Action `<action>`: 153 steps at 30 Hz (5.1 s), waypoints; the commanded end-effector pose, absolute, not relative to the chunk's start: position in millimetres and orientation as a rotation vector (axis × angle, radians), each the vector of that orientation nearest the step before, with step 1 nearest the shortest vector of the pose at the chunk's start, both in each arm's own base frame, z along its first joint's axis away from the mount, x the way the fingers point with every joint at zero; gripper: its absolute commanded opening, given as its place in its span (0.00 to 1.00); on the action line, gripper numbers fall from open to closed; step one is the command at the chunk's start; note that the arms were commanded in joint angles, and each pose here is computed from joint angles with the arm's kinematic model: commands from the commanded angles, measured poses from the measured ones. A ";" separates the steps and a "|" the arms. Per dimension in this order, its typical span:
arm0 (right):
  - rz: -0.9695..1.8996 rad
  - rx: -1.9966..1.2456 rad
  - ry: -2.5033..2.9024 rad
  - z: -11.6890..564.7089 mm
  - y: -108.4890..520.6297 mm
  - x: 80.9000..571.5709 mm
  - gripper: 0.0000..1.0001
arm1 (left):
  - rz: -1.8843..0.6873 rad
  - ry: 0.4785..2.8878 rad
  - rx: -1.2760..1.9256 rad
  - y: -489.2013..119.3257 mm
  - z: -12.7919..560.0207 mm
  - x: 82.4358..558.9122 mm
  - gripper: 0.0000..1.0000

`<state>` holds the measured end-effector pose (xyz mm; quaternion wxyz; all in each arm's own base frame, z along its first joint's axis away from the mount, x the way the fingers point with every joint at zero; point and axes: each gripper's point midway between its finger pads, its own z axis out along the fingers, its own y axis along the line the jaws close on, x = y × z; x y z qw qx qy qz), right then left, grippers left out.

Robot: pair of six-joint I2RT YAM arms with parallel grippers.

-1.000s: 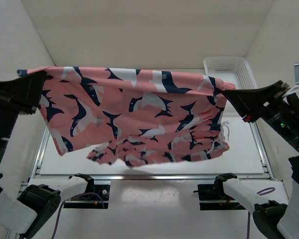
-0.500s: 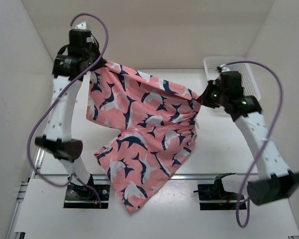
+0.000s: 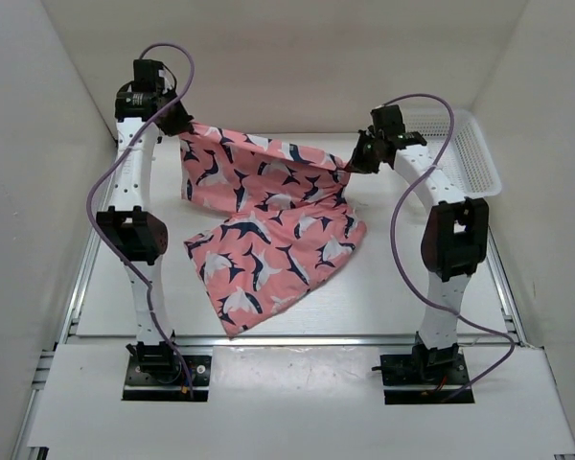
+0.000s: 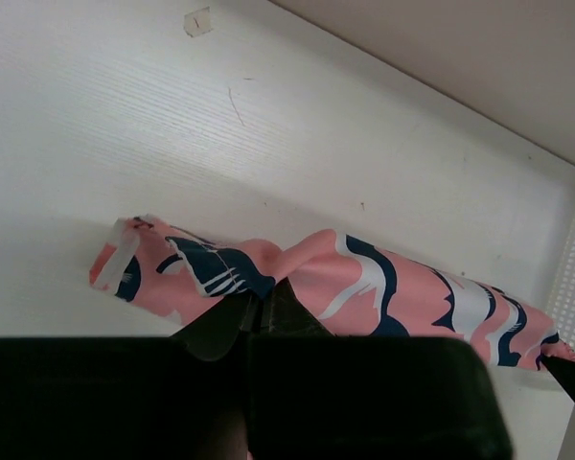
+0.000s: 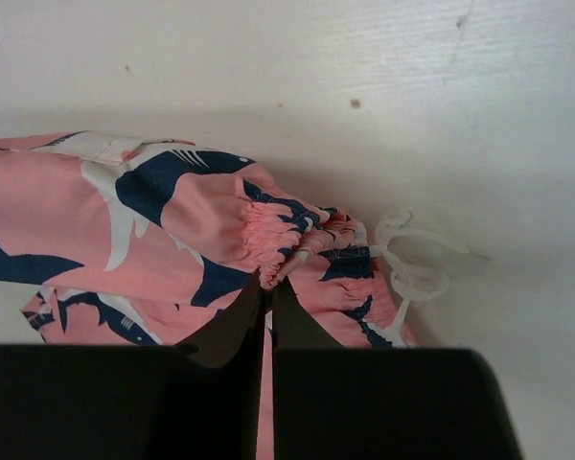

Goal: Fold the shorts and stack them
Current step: Fold the shorts

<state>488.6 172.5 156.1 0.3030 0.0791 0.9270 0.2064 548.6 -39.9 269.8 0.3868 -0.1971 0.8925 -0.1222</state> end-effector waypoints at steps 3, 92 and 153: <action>0.459 0.260 2.438 174.3 140.4 502.0 0.00 | -0.267 2.086 -0.507 -4.6 334.3 542.8 0.10; 0.397 0.367 2.775 42.6 129.9 269.0 0.69 | -0.082 2.736 -0.683 -47.2 95.8 304.9 0.82; 0.164 -0.559 2.474 165.3 382.3 269.6 0.00 | -0.379 2.922 -0.525 -138.4 25.0 300.7 0.10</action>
